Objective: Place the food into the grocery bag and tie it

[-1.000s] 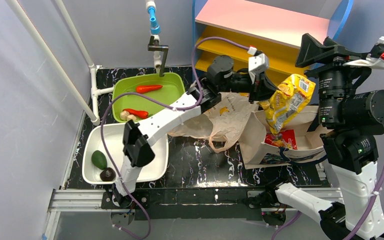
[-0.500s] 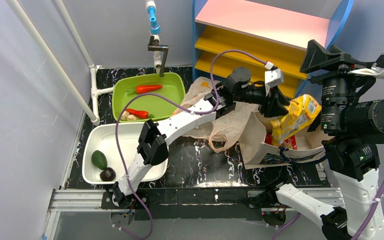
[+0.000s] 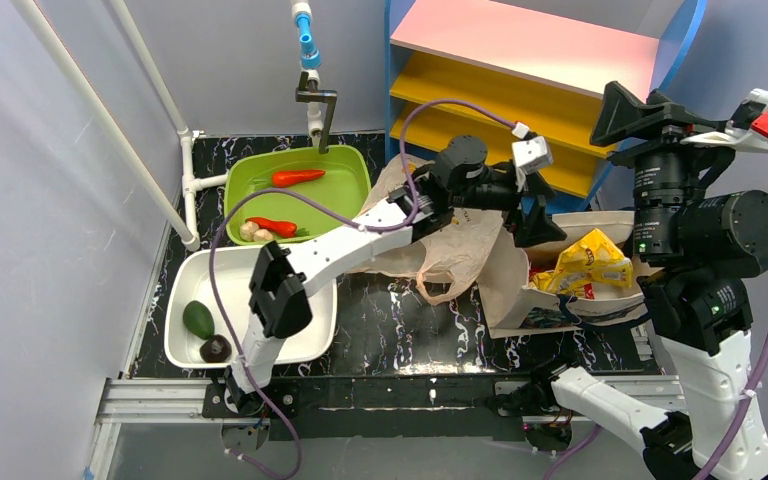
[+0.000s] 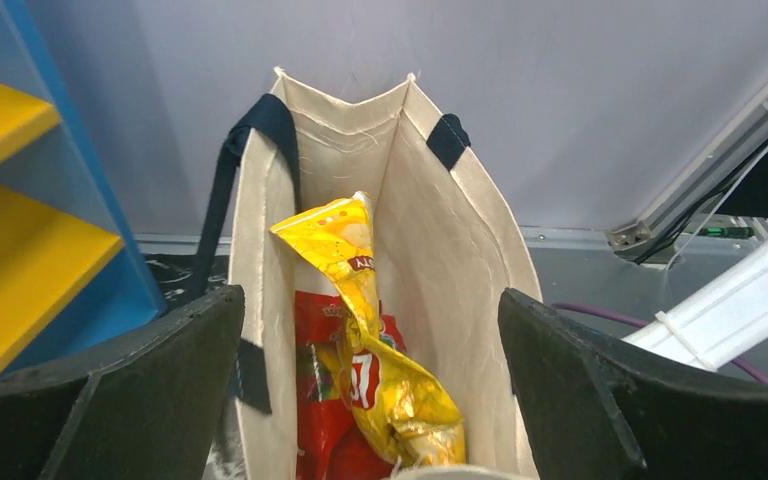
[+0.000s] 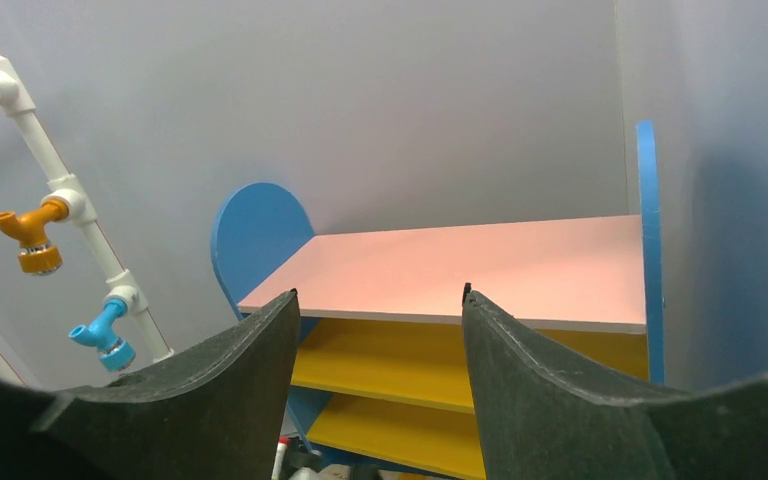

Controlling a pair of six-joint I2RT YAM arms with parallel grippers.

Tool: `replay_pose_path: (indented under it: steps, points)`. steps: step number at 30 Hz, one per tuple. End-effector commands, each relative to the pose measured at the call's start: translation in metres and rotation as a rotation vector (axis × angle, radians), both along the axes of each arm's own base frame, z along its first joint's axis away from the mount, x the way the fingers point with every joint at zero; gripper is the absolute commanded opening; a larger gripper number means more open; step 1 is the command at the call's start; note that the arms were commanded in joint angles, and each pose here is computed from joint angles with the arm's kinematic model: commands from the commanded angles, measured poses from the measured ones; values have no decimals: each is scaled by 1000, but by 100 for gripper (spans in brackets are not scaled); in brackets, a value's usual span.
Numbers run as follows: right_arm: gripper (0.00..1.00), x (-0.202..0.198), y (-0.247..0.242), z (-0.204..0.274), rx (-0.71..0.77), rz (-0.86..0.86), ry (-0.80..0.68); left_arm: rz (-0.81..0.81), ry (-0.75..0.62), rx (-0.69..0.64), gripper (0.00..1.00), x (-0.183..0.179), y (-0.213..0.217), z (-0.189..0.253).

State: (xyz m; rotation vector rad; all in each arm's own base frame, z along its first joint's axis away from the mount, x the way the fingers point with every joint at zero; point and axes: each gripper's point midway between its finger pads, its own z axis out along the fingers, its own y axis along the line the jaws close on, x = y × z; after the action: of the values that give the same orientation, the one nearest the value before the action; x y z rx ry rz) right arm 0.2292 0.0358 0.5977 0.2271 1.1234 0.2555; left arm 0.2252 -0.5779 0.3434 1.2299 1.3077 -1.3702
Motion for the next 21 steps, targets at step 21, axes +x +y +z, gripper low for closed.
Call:
replay_pose_path:
  steps: [21]
  points:
    - [65, 40, 82, -72, -244, 290, 255, 946, -83, 387, 98, 56, 317, -12]
